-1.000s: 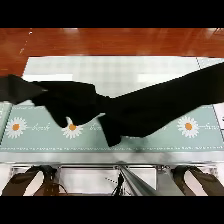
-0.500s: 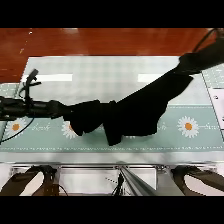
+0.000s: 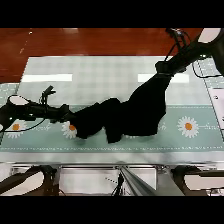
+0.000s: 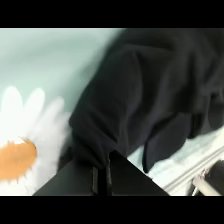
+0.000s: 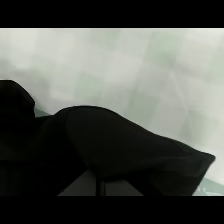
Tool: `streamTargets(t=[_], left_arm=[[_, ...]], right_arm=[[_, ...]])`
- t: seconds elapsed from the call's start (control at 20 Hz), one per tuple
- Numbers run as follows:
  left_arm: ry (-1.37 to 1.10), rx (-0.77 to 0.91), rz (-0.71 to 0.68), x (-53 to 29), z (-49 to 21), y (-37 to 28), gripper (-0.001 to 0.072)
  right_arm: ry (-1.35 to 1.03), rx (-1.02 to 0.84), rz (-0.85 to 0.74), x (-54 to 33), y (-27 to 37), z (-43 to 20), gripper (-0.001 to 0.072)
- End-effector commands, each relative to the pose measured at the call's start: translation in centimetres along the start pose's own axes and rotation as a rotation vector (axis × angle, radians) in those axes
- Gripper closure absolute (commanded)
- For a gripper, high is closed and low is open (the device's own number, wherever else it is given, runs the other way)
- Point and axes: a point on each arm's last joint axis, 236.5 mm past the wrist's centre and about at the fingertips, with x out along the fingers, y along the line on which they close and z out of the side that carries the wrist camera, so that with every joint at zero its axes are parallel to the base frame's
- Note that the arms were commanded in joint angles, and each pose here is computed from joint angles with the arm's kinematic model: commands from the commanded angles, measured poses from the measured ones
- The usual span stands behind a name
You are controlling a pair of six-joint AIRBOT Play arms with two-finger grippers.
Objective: Fold the shirts.
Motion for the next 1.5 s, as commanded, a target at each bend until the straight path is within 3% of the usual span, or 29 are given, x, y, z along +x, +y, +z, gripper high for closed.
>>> streamTargets(t=[0.0, 0.05, 0.15, 0.25, 0.45, 0.5, 0.6, 0.8, 1.45], left_arm=[[-0.056, 0.009, -0.003, -0.1, 2.7, 0.5, 0.0633], [-0.063, 0.021, -0.022, -1.2, 3.5, -0.2, 0.0555], [-0.046, 0.042, -0.069, -3.8, 4.1, -1.6, 0.0319], [-0.011, 0.063, -0.050, -6.2, 3.5, -1.1, 0.0317], [0.065, 0.051, 0.142, -7.6, -0.8, 2.9, 0.0303], [0.077, 0.043, 0.142, -7.2, -2.0, 3.1, 0.0196], [0.124, 0.026, 0.134, -5.8, -4.9, 3.5, 0.0111], [0.230, 0.011, 0.113, -1.5, -9.9, 3.7, 0.0109], [0.025, 0.137, 0.141, 4.1, -6.8, 1.0, 0.0130]], right_arm=[[0.005, 0.012, 0.018, 1.4, -0.1, 0.4, 0.0695], [0.008, 0.011, 0.018, 1.4, -0.1, 0.4, 0.0695], [0.011, 0.005, 0.019, 1.4, -0.1, 0.3, 0.0695], [0.011, 0.005, 0.019, 1.4, -0.1, 0.3, 0.0695], [0.016, 0.005, 0.020, 1.4, -0.1, 0.2, 0.0696], [0.015, 0.005, 0.020, 1.4, -0.1, 0.2, 0.0695], [0.015, 0.004, 0.020, 1.4, -0.1, 0.2, 0.0696], [0.017, 0.000, 0.020, 1.4, 0.0, 0.1, 0.0695], [0.029, -0.007, 0.023, 1.4, 0.0, -0.2, 0.0696]])
